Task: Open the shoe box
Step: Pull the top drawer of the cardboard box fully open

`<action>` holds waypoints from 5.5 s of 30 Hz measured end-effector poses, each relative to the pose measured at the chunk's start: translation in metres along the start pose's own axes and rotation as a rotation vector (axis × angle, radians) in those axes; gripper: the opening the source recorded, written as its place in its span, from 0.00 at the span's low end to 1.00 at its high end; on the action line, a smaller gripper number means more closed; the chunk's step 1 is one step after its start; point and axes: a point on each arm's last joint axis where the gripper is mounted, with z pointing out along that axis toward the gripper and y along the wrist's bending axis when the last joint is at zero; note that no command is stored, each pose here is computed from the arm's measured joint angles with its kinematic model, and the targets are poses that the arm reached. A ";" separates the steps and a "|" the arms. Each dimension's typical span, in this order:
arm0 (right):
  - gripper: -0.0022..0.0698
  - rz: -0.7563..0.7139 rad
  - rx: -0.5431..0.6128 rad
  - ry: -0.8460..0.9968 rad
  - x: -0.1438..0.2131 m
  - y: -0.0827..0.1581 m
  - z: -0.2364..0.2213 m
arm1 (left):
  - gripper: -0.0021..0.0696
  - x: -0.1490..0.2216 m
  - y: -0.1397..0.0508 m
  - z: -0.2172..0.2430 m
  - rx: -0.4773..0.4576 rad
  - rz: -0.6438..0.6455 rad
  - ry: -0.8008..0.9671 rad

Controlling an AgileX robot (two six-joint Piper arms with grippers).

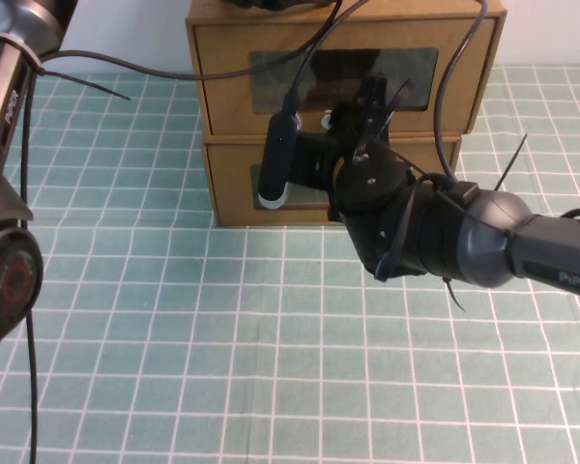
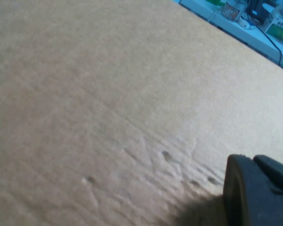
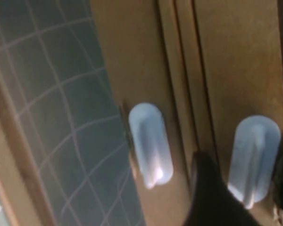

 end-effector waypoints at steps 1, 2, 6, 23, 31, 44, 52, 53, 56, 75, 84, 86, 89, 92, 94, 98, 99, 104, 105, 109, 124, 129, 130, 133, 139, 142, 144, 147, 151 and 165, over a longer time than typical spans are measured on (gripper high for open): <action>0.43 0.003 0.002 -0.001 -0.001 0.000 0.003 | 0.02 0.000 0.000 0.000 0.000 0.000 0.000; 0.43 0.009 -0.001 -0.002 -0.001 0.000 0.004 | 0.02 0.000 0.000 0.000 0.000 0.000 0.000; 0.36 0.039 -0.004 0.004 -0.004 0.000 0.007 | 0.02 0.000 0.000 0.000 0.001 0.000 0.001; 0.20 0.062 0.033 0.058 -0.008 0.001 0.003 | 0.02 0.000 -0.002 -0.001 -0.066 -0.057 0.046; 0.19 0.072 0.004 0.056 -0.010 0.005 -0.017 | 0.02 0.000 -0.001 -0.003 -0.108 -0.049 0.067; 0.18 0.076 -0.146 0.020 0.008 0.040 -0.112 | 0.02 0.001 0.000 -0.003 -0.118 -0.045 0.074; 0.18 0.083 -0.204 0.023 0.014 0.061 -0.148 | 0.02 0.001 -0.001 -0.003 -0.119 -0.047 0.075; 0.18 0.100 -0.201 0.022 0.014 0.061 -0.147 | 0.02 0.001 -0.001 -0.003 -0.119 -0.047 0.075; 0.18 0.142 -0.185 0.014 0.014 0.060 -0.147 | 0.02 0.001 -0.001 -0.003 -0.120 -0.053 0.074; 0.62 0.499 -0.412 -0.223 -0.007 0.013 -0.193 | 0.02 -0.028 -0.027 -0.042 -0.190 0.047 0.022; 0.53 0.753 -0.309 -0.422 0.031 -0.088 -0.267 | 0.02 -0.079 -0.116 -0.127 -0.213 0.142 -0.185; 0.42 0.809 -0.222 -0.404 0.053 -0.115 -0.284 | 0.02 -0.086 -0.138 -0.146 -0.215 0.155 -0.224; 0.18 0.843 -0.106 -0.361 0.089 -0.146 -0.308 | 0.02 -0.092 -0.167 -0.172 -0.216 0.175 -0.273; 0.06 0.872 -0.043 -0.339 0.128 -0.165 -0.333 | 0.02 -0.096 -0.196 -0.198 -0.217 0.204 -0.325; 0.04 0.873 -0.037 -0.313 0.150 -0.169 -0.346 | 0.02 -0.097 -0.211 -0.211 -0.217 0.219 -0.351; 0.02 0.870 -0.117 -0.276 0.186 -0.162 -0.365 | 0.02 -0.097 -0.233 -0.230 -0.215 0.233 -0.390; 0.02 0.872 -0.145 -0.281 0.193 -0.158 -0.369 | 0.02 -0.097 -0.237 -0.233 -0.215 0.235 -0.396; 0.01 0.822 -0.308 -0.264 0.213 -0.112 -0.368 | 0.02 -0.094 -0.247 -0.241 -0.213 0.225 -0.391; 0.01 0.808 -0.328 -0.248 0.216 -0.101 -0.365 | 0.02 -0.092 -0.247 -0.241 -0.212 0.216 -0.381; 0.01 0.759 -0.383 -0.187 0.225 -0.066 -0.354 | 0.02 -0.083 -0.243 -0.237 -0.227 0.168 -0.311; 0.01 0.646 -0.521 -0.027 0.233 0.001 -0.331 | 0.02 0.063 -0.254 -0.243 -0.365 0.033 0.105; 0.01 0.668 -0.571 -0.022 0.232 0.005 -0.333 | 0.02 0.121 -0.262 -0.240 -0.340 -0.042 0.182; 0.01 0.672 -0.579 -0.021 0.231 0.005 -0.333 | 0.02 0.130 -0.268 -0.243 -0.334 -0.045 0.177; 0.01 0.679 -0.595 -0.020 0.231 0.006 -0.334 | 0.02 0.152 -0.288 -0.257 -0.341 -0.039 0.139; 0.01 0.688 -0.614 -0.018 0.230 0.008 -0.335 | 0.02 0.180 -0.325 -0.288 -0.399 0.057 0.031; 0.01 0.689 -0.616 -0.018 0.230 0.008 -0.335 | 0.02 0.188 -0.333 -0.300 -0.454 0.102 0.006; 0.01 0.689 -0.616 -0.018 0.230 0.008 -0.335 | 0.02 0.191 -0.336 -0.304 -0.477 0.120 -0.009; 0.01 0.690 -0.618 -0.018 0.230 0.008 -0.335 | 0.02 0.192 -0.336 -0.308 -0.512 0.139 -0.033; 0.01 0.689 -0.618 -0.018 0.230 0.008 -0.335 | 0.02 0.185 -0.324 -0.310 -0.629 0.183 -0.100; 0.01 0.688 -0.618 -0.016 0.230 0.008 -0.335 | 0.02 0.245 -0.242 -0.255 -0.866 0.245 -0.364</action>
